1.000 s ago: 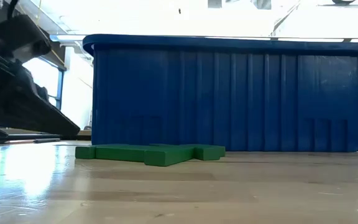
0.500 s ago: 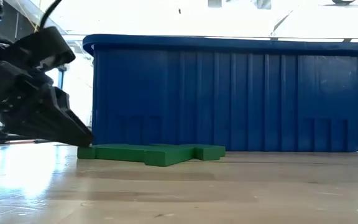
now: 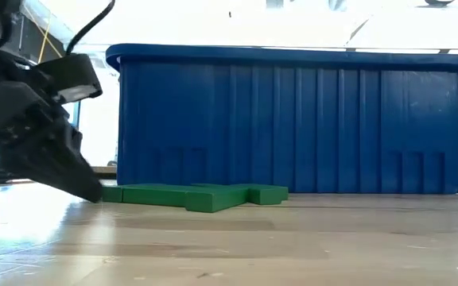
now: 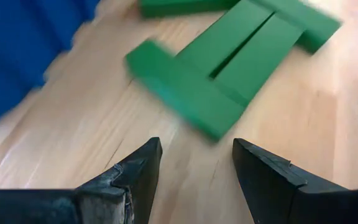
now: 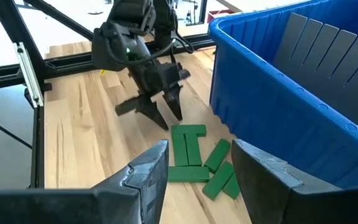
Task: Sort blocks
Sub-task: Put the green block into the blue bin with the other green block
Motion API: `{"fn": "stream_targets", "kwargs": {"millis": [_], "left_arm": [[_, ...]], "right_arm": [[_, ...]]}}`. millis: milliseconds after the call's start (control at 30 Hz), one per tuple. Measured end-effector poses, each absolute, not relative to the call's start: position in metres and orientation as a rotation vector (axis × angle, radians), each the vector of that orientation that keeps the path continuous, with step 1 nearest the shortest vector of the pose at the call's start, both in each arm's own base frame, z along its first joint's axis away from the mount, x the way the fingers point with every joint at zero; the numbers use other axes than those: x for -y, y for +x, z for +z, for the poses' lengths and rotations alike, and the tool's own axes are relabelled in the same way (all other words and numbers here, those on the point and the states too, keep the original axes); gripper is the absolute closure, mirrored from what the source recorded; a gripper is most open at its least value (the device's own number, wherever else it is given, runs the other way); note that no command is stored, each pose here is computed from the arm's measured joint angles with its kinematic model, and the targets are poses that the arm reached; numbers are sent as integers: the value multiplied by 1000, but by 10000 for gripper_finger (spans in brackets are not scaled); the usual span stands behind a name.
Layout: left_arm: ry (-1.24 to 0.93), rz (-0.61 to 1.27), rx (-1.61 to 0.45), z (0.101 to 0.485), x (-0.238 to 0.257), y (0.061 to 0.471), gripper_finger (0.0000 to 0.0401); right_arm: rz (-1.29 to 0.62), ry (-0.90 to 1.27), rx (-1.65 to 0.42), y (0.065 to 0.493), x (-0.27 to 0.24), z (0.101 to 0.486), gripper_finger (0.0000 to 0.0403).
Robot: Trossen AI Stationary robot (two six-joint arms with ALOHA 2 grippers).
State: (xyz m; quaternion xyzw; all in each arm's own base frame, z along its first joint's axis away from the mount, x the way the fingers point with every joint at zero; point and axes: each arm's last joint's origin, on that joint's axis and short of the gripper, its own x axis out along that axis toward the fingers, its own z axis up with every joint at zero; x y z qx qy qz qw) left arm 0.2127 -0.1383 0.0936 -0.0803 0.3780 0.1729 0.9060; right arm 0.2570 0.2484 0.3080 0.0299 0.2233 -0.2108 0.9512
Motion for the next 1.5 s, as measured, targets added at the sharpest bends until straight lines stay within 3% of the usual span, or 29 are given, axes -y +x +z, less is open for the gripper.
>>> {"fn": "stream_targets", "kwargs": {"millis": [167, 300, 400, 533, 733, 800, 1100, 1500], "left_arm": [[-157, 455, -798, 106, 137, 185, 204], [-76, 403, -646, 119, 147, 188, 204], [40, 346, -644, 118, 148, 195, 214], [77, 317, -637, 118, 141, 211, 266], [103, 213, -669, 111, 127, 236, 379], [114, 175, -659, 110, 124, 242, 395], [-14, 117, -761, 98, 114, 250, 398], [-22, 216, -951, 126, 130, 185, 398]], "right_arm": [[-424, 35, -462, 257, -248, 308, 231], [-423, 23, -462, 257, -248, 308, 231], [-423, 17, -463, 257, -248, 308, 231], [-423, 18, -462, 257, -248, 308, 231], [-422, 25, -458, 257, -248, 308, 231], [-422, 28, -456, 257, -248, 308, 231], [-419, 40, -450, 258, -249, 309, 231], [-416, 27, -455, 258, -249, 309, 231]]}}
